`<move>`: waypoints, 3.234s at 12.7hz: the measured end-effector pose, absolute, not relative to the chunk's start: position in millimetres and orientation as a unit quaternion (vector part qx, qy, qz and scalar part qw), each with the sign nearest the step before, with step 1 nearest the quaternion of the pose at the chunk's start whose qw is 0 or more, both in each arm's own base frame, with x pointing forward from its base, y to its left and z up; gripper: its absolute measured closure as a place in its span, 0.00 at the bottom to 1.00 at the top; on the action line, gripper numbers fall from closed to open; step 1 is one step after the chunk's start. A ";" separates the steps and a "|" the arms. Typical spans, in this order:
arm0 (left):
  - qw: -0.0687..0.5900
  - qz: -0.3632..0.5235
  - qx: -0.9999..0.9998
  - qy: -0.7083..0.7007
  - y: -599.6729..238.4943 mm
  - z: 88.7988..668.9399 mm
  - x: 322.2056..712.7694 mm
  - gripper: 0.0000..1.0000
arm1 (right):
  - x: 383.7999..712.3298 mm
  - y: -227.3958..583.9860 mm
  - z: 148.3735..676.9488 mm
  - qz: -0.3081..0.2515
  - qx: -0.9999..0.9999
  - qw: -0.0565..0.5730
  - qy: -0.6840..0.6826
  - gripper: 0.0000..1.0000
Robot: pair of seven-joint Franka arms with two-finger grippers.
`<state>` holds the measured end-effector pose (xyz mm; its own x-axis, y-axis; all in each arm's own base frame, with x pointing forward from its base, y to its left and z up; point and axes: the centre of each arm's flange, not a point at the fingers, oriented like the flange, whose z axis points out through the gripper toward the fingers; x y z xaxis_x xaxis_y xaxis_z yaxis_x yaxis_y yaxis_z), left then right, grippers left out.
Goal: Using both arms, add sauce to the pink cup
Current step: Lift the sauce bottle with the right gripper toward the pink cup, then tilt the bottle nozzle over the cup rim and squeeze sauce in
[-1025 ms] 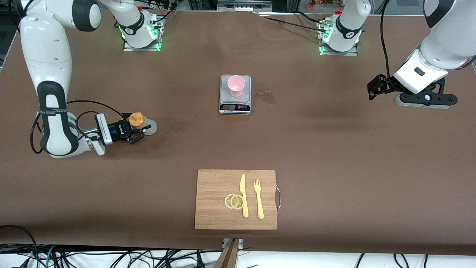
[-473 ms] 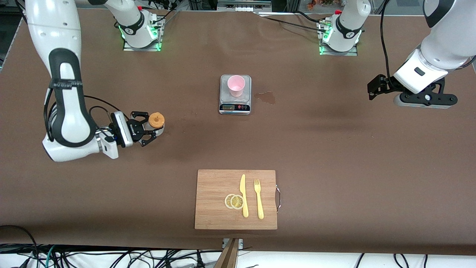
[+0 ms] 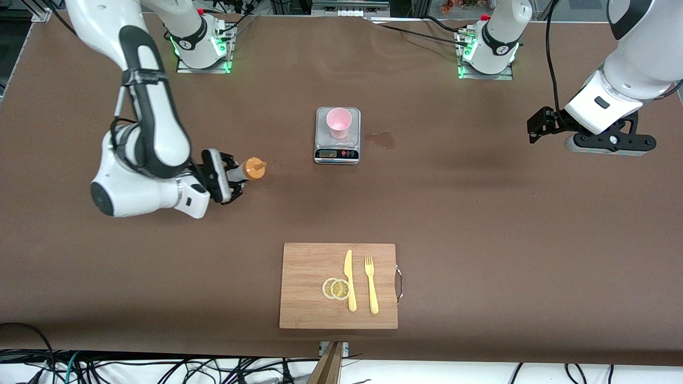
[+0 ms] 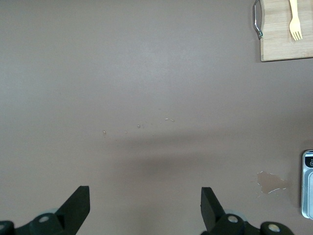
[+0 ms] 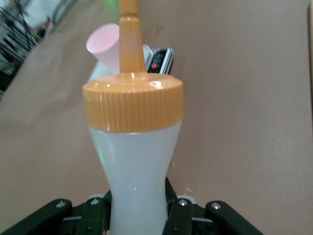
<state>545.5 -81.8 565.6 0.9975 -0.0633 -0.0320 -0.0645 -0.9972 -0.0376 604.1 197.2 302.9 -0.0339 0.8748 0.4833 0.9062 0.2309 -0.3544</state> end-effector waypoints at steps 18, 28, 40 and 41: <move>0.019 0.016 -0.999 0.032 -81.9 565.5 545.6 0.00 | 453.2 363.6 312.4 0.127 -0.660 0.125 -0.730 0.67; 0.019 0.016 -0.999 0.032 -81.9 565.5 545.6 0.00 | 431.0 387.7 300.5 0.152 -0.653 0.066 -0.739 0.67; 0.019 0.016 -0.999 0.032 -81.9 565.5 545.6 0.00 | 405.8 413.5 291.9 0.167 -0.648 -0.017 -0.743 0.67; 0.019 0.016 -0.999 0.032 -81.9 565.5 545.6 0.00 | 404.8 414.9 292.2 0.166 -0.648 -0.021 -0.743 0.67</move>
<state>545.6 -81.9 565.5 0.9975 -0.0634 -0.0326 -0.0646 -0.9972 -0.0376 404.8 414.9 292.2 -0.1580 0.9560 -0.2470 0.9700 0.1036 -0.2198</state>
